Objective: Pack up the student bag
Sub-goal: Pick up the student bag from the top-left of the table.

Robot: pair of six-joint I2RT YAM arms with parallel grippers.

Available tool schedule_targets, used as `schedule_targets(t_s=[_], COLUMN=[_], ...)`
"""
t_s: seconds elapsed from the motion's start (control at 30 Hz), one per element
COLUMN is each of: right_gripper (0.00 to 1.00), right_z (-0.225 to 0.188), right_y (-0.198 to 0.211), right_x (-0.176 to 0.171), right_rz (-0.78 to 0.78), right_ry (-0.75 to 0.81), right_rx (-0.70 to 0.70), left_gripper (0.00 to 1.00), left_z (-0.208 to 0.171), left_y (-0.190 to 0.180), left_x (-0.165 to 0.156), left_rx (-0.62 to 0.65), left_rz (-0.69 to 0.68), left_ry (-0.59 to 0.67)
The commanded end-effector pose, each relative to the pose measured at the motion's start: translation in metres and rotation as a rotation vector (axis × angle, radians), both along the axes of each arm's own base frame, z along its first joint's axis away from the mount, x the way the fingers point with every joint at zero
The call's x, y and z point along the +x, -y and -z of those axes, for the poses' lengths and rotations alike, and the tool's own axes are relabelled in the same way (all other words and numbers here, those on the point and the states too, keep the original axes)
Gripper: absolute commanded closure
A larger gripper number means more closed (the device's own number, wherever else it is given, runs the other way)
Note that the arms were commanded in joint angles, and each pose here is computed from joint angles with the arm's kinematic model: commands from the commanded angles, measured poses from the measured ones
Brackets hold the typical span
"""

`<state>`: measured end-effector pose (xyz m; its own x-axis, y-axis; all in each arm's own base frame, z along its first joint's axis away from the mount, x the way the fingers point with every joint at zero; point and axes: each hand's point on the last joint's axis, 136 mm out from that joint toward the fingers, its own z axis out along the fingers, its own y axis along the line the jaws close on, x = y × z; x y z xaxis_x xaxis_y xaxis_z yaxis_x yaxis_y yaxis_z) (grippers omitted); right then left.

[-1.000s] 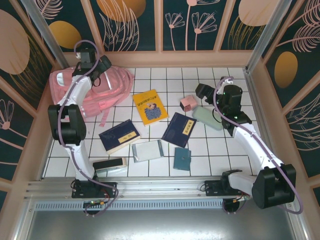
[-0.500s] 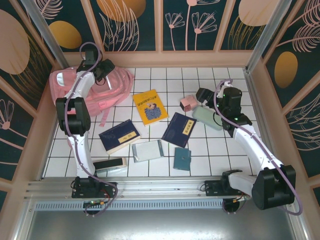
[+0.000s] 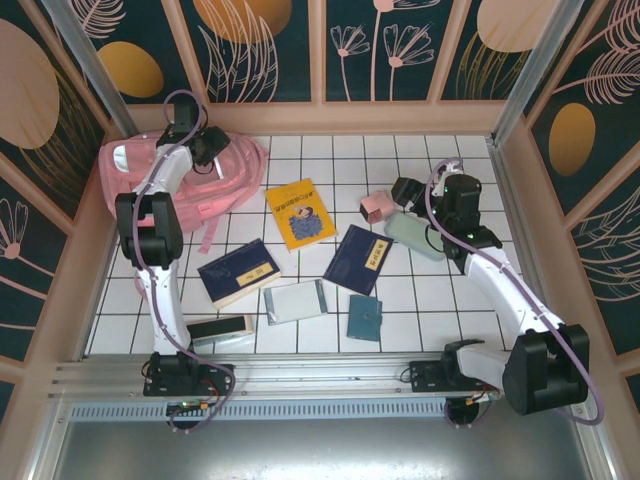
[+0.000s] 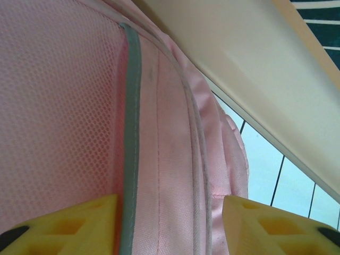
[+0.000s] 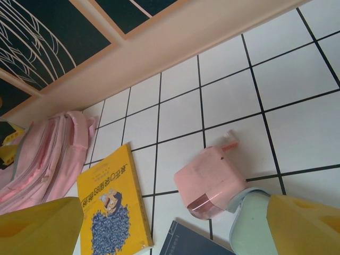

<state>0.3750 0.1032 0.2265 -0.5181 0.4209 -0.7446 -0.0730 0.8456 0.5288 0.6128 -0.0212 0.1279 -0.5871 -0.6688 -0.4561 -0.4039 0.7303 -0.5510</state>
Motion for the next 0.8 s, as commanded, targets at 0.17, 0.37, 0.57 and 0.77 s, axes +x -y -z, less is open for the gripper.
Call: schedule_targets(t_s=[0.17,0.37,0.57,0.77], right_gripper=[0.13,0.12,0.13,0.15], right_z=[0.011,0.004,0.001,0.009], right_y=[0.003,-0.009,-0.064,-0.115], right_x=[0.001,0.004,0.008,0.013], right_rz=[0.009,-0.015,-0.156,-0.294], right_ry=[-0.026,-0.023,-0.042,-0.075], right_rx=[-0.014,-0.02,-0.046,-0.006], left_gripper=[0.9,1.0,1.0,1.0], left_z=[0.03,-0.024,-0.131,-0.206], left_y=[0.026,0.021,0.022,0.058], left_x=[0.007,0.003,-0.012,-0.049], left_rx=[-0.106,-0.024,0.073,0.066], left_rz=[0.125,0.161,0.226,0.392], left_ry=[-0.021,0.061,0.218,0.335])
